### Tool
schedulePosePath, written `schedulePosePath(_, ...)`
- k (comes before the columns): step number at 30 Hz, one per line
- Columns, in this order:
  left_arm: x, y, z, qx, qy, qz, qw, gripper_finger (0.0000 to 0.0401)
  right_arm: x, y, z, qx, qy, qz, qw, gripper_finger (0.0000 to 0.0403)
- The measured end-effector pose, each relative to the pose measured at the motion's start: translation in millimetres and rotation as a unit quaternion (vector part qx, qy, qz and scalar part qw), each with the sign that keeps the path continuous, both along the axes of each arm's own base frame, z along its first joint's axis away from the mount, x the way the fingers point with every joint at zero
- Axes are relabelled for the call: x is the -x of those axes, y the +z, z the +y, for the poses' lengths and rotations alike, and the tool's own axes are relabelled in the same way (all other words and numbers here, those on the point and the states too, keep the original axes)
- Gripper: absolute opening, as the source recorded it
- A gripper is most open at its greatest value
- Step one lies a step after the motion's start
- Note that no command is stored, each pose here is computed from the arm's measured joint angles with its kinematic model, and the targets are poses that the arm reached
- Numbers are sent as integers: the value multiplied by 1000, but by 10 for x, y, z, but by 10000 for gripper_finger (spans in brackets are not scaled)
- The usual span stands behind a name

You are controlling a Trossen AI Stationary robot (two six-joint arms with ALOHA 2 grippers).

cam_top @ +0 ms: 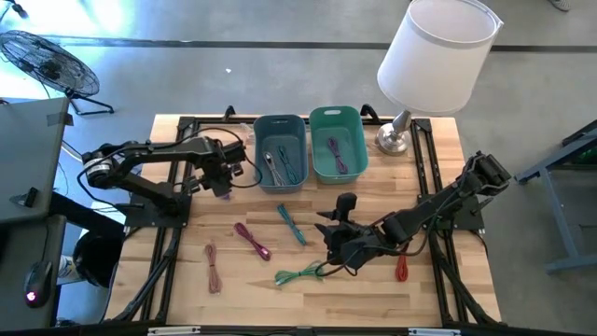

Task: Pick & Place USB Port
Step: Put the violet charger cable into the green bin

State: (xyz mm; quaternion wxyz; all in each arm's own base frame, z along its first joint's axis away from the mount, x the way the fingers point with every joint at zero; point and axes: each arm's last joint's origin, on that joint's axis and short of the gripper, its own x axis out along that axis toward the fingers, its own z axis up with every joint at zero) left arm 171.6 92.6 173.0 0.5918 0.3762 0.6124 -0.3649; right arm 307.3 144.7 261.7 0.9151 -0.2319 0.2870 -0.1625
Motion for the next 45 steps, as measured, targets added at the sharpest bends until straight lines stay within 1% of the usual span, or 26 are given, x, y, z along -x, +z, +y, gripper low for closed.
schedulePosePath(4, -30, -1, 16, -8, 0, -17, 1000, 149, 0, 0, 0, 0, 0, 0, 1000, 149)
schedulePosePath(16, -30, -10, 20, -14, 1, -16, 1000, 149, -6, -2, 13, -16, 15, 3, 1000, 149)
schedulePosePath(21, 22, -130, -7, -13, 1, -11, 1000, 149, -6, -2, 15, -16, 16, 3, 1000, 149)
schedulePosePath(25, 49, -195, -14, -25, 1, -8, 1000, 149, -6, -3, 15, -16, 16, 3, 1000, 149)
schedulePosePath(30, 24, -239, -4, -32, 1, -33, 999, 149, -6, -2, 15, -18, 16, 3, 1000, 149)
schedulePosePath(33, 16, -299, 1, -31, 4, -30, 999, 149, -6, -6, 20, -33, 18, 2, 999, 149)
schedulePosePath(35, 8, -350, 9, -30, 22, -16, 999, 145, -7, -9, 25, -40, 25, 6, 999, 149)
schedulePosePath(37, 1, -409, 15, -27, 40, 3, 999, 133, -5, -11, 34, -48, 29, 6, 998, 149)
schedulePosePath(39, -19, -427, 22, -25, 52, 8, 998, 106, -2, -11, 43, -53, 32, 7, 998, 149)
schedulePosePath(42, -119, -347, 34, -33, 81, 0, 996, 35, 15, -15, 81, -57, 42, 10, 997, 149)
schedulePosePath(43, -155, -300, 50, -36, 98, -6, 995, 22, 23, -14, 96, -57, 45, 10, 997, 149)
schedulePosePath(45, -219, -225, 85, -33, 143, -18, 989, 18, 44, -14, 137, -55, 50, 10, 997, 148)
